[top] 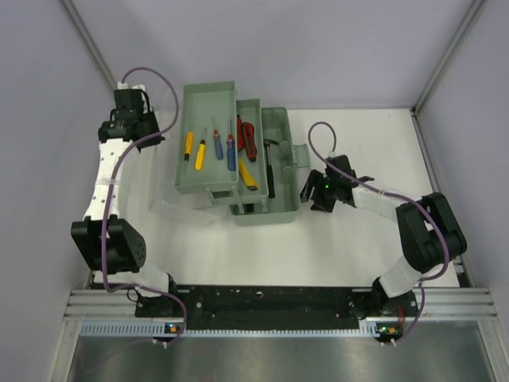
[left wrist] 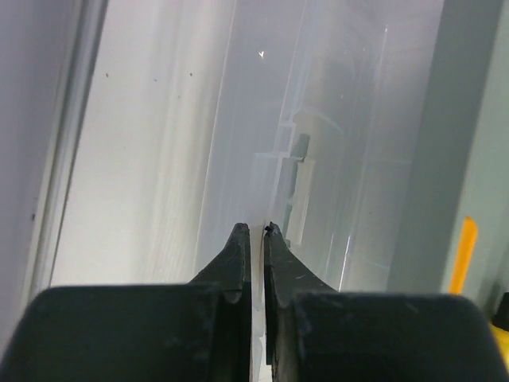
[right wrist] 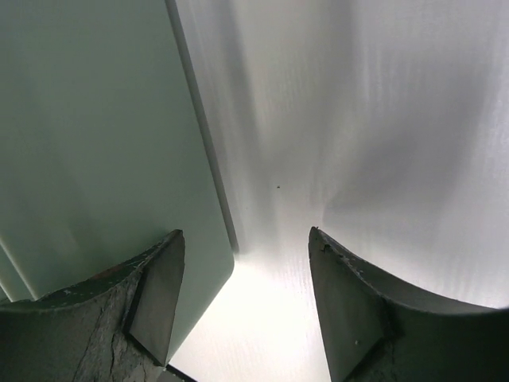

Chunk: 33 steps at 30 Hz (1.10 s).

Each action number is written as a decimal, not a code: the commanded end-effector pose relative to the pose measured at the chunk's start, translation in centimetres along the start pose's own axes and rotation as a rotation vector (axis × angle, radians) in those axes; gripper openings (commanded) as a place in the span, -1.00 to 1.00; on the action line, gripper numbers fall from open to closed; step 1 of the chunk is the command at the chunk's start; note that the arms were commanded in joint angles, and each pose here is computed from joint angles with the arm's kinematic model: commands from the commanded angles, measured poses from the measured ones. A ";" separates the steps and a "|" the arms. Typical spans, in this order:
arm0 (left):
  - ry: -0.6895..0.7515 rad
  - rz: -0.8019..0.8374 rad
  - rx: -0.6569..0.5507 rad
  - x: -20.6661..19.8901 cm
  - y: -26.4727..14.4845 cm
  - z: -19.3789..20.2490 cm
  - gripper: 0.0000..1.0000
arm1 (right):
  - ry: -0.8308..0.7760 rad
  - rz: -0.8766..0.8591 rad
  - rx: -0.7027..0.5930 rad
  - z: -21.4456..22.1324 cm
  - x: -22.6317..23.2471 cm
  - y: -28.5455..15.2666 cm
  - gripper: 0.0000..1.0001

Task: Pack the tool kit

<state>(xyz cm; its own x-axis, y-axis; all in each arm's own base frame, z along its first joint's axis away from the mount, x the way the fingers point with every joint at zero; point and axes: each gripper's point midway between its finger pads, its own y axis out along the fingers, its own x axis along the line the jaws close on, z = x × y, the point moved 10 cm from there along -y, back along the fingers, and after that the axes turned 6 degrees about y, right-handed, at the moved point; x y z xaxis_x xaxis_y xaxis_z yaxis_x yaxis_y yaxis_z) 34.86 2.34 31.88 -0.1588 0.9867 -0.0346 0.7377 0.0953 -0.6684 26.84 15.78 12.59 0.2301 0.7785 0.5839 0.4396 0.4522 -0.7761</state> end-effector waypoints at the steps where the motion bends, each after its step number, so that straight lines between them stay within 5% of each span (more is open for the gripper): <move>1: -0.029 -0.017 -0.315 -1.7 -5.5 -5.4 -1.00 | -0.031 -0.092 0.002 0.0 3.2 0.3 0.26; 14: 0.142 -0.217 -0.434 -5.9 -7.1 -5.9 -1.00 | -0.038 -0.124 0.068 1.6 8.4 3.6 0.23; 33: 0.295 -0.386 -0.482 -13.0 -8.1 -3.8 -1.00 | 0.033 -0.128 0.118 1.5 9.3 7.9 0.22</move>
<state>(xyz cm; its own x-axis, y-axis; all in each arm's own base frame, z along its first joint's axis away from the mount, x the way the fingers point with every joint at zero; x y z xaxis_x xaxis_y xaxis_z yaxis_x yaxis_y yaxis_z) 33.56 -7.83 37.48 -0.2472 0.7932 0.5565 0.8199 0.4773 -0.3161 31.02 24.13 11.59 0.2553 0.7536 0.6057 0.3794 0.4981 -0.7797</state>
